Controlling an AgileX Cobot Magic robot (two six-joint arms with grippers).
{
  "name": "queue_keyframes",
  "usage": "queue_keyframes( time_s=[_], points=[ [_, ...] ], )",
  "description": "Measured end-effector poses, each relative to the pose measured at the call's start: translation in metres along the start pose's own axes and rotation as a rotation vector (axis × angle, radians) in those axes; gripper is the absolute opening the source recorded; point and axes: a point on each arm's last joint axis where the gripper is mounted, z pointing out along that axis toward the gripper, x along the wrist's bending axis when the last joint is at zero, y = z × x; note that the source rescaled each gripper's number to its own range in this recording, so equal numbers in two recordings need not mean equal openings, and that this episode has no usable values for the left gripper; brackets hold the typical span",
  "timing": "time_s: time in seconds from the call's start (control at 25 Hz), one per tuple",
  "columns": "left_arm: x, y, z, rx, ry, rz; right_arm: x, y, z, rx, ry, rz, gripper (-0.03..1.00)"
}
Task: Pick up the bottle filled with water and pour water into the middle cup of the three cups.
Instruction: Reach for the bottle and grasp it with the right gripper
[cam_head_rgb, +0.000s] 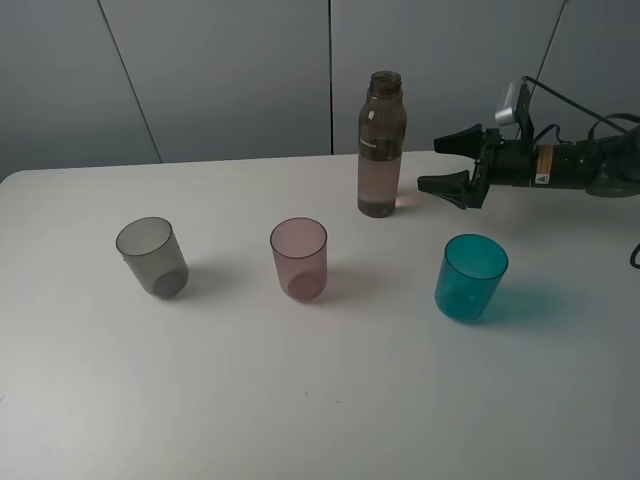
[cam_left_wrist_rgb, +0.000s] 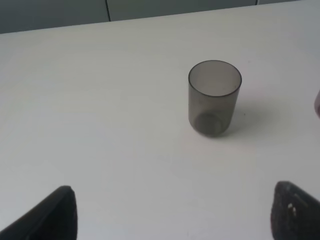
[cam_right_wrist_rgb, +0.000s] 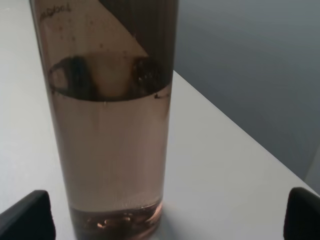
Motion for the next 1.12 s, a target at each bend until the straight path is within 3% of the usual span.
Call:
queue_keyframes(
  time_s=[1.12],
  points=[
    [0.000,0.000,0.000,0.000,0.000,0.004,0.012,-0.007,0.039,-0.053,0.002,0.034,1.00]
  ],
)
